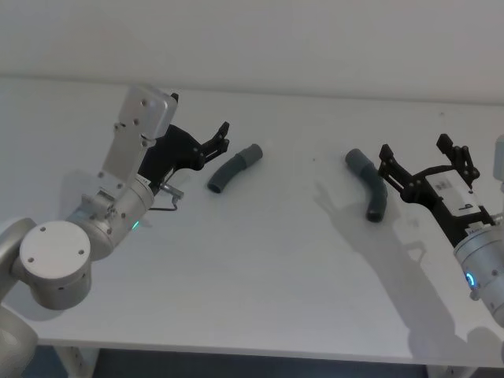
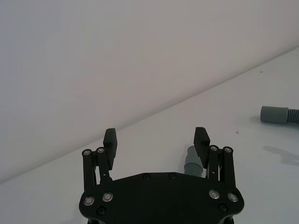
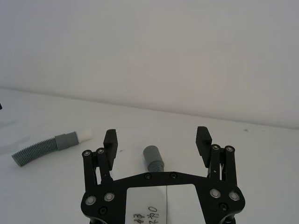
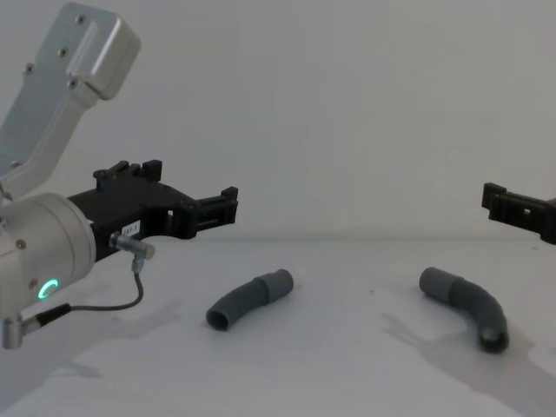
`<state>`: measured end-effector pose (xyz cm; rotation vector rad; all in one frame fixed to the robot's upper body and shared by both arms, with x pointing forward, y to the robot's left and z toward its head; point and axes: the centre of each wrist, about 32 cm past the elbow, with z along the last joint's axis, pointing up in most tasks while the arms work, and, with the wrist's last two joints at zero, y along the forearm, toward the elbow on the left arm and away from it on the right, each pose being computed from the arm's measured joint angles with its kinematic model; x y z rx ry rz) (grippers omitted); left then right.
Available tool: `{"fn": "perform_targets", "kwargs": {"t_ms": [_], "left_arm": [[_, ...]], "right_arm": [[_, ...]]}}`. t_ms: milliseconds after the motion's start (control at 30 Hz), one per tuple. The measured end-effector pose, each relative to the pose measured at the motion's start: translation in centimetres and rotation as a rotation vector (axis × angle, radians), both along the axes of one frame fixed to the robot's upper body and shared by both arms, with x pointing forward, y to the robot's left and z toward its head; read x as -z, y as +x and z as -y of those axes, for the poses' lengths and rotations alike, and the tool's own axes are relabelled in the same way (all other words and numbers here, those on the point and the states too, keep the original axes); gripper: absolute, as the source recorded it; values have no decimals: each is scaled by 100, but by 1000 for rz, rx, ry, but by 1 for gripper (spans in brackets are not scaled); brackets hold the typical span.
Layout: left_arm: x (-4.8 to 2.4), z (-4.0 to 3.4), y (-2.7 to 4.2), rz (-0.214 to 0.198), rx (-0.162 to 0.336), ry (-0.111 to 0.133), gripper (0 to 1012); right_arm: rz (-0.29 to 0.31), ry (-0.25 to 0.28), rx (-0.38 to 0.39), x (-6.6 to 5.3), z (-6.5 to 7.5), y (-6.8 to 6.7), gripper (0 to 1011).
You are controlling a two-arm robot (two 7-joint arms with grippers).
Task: Use both hands to pick up one end of the pipe from the table, align the ends, and insert them.
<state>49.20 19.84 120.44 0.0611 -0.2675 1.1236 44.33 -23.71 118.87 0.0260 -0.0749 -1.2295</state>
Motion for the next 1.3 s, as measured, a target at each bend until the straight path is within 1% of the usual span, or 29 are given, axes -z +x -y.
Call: {"fn": "perform_targets", "kwargs": {"t_ms": [233,400,667,700,767,800,867,900,967,1000,1067,1100,1133,1200,1233,1267,1300], "left_arm": [[0,0,0,0,0,0,1000],[-8,3,6,-8,6,4,1000],[-91,2,62,-68,53,30,1000],[-113,3,76,-86,65,37,1000],[-138,3,90,-102,76,44,1000],[-162,3,105,-119,87,51,1000],[-192,4,123,-139,100,59,1000],[-218,5,140,-158,111,67,1000],[-247,7,158,-176,122,75,1000],[-282,11,180,-194,134,84,1000],[-308,14,203,-219,146,93,1000],[-335,17,227,-240,157,102,1000],[-335,17,227,-240,157,102,1000],[-395,27,288,-281,177,120,1000],[-395,27,288,-281,177,120,1000],[-425,35,326,-308,189,132,1000],[-437,39,344,-319,194,136,1000]], "right_arm": [[0,0,0,0,0,0,1002],[0,0,0,0,0,0,1002],[0,0,0,0,0,0,1002],[0,0,0,0,0,0,1001],[0,0,0,0,0,0,1002],[0,0,0,0,0,0,1002],[0,0,0,0,0,0,1002],[0,0,0,0,0,0,1002],[0,0,0,0,0,0,1002],[0,0,0,0,0,0,1002],[0,0,0,0,0,0,1002],[0,0,0,0,0,0,1002],[0,0,0,0,0,0,1002],[0,0,0,0,0,0,1002],[0,0,0,0,0,0,1002],[0,0,0,0,0,0,1002],[0,0,0,0,0,0,1002]]}}
